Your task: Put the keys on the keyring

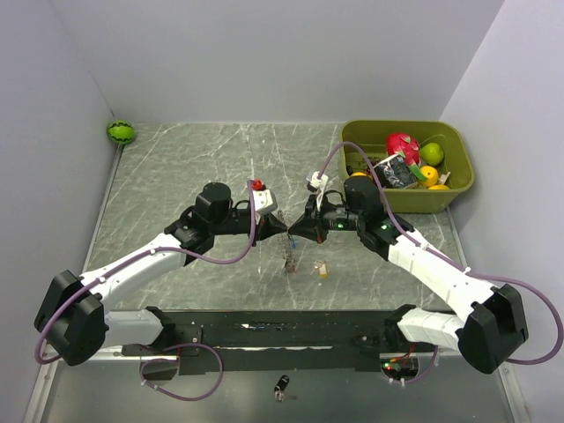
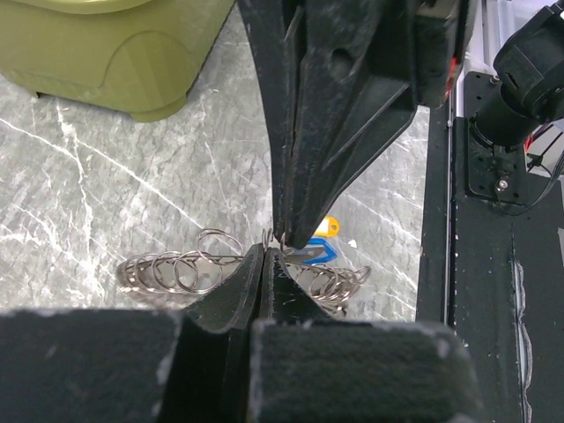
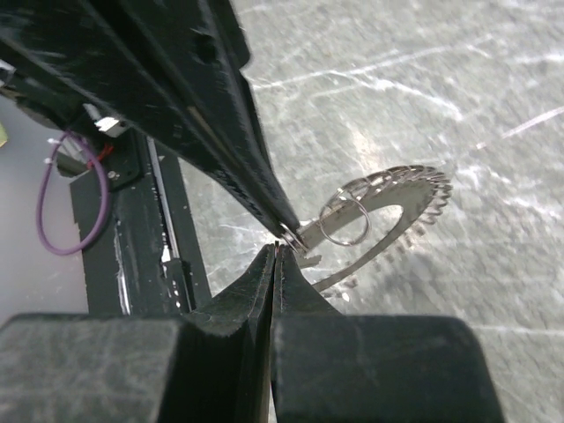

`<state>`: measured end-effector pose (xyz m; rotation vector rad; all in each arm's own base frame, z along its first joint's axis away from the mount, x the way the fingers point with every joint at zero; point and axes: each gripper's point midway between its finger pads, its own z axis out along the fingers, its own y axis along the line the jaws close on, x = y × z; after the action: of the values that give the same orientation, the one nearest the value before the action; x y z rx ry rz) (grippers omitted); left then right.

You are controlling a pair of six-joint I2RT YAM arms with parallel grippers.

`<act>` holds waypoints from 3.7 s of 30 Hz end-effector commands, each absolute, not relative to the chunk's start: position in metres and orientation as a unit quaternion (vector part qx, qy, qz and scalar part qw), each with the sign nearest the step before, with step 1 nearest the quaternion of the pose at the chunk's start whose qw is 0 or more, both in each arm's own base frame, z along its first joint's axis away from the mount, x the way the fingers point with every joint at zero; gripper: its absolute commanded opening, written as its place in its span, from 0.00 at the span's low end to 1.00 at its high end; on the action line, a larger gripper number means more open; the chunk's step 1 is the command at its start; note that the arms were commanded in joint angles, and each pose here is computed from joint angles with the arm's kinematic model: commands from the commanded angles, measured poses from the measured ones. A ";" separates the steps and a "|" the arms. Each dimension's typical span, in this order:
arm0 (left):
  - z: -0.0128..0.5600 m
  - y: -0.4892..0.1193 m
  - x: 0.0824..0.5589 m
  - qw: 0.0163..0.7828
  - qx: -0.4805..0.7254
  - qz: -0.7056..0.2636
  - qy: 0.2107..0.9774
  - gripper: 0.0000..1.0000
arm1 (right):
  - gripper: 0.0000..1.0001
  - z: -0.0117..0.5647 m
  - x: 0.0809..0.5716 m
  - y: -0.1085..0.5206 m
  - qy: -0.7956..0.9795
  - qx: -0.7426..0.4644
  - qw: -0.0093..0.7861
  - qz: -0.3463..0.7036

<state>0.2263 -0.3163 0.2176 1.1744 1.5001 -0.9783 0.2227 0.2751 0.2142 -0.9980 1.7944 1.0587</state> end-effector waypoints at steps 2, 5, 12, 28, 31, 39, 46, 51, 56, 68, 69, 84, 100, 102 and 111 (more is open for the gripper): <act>0.241 -0.323 0.222 0.502 0.492 -0.412 0.581 0.01 | 0.00 0.245 0.218 0.281 0.654 -0.428 0.449 0.433; 0.242 -0.323 0.221 0.502 0.493 -0.414 0.577 0.01 | 0.00 0.243 0.220 0.280 0.660 -0.422 0.451 0.427; 0.243 -0.322 0.218 0.502 0.493 -0.418 0.575 0.01 | 0.00 0.239 0.231 0.275 0.685 -0.398 0.455 0.406; 0.251 -0.321 0.215 0.515 0.492 -0.419 0.563 0.01 | 0.00 0.228 0.236 0.270 0.706 -0.378 0.455 0.390; 0.251 -0.320 0.215 0.519 0.489 -0.419 0.562 0.01 | 0.00 0.226 0.235 0.269 0.708 -0.377 0.454 0.388; 0.257 -0.322 0.213 0.524 0.489 -0.426 0.552 0.01 | 0.00 0.221 0.237 0.265 0.717 -0.370 0.455 0.378; 0.264 -0.317 0.212 0.549 0.480 -0.423 0.538 0.01 | 0.00 0.223 0.234 0.267 0.709 -0.374 0.456 0.387; 0.266 -0.318 0.211 0.551 0.481 -0.424 0.535 0.01 | 0.00 0.227 0.231 0.268 0.698 -0.380 0.461 0.394; 0.267 -0.317 0.211 0.556 0.478 -0.424 0.531 0.01 | 0.04 0.222 0.231 0.266 0.703 -0.379 0.460 0.389; 0.275 -0.315 0.204 0.581 0.479 -0.430 0.498 0.01 | 0.80 0.269 0.227 0.250 0.625 -0.399 0.566 0.360; 0.276 -0.315 0.202 0.583 0.482 -0.432 0.492 0.01 | 0.82 0.277 0.222 0.249 0.609 -0.405 0.579 0.361; 0.301 -0.308 0.165 0.616 0.506 -0.466 0.384 0.01 | 0.47 0.316 0.164 0.263 0.474 -0.516 0.495 0.515; 0.309 -0.311 0.161 0.608 0.499 -0.489 0.376 0.01 | 0.43 0.305 0.176 0.273 0.513 -0.497 0.498 0.492; 0.309 -0.311 0.160 0.607 0.498 -0.491 0.377 0.01 | 0.44 0.303 0.178 0.274 0.518 -0.495 0.496 0.491; 0.313 -0.310 0.159 0.610 0.496 -0.494 0.372 0.01 | 0.40 0.298 0.176 0.279 0.520 -0.497 0.485 0.497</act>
<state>0.1676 -0.3108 0.2820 1.1470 0.9953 -1.1449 0.1749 0.2749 0.2762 -1.1981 1.3363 1.2361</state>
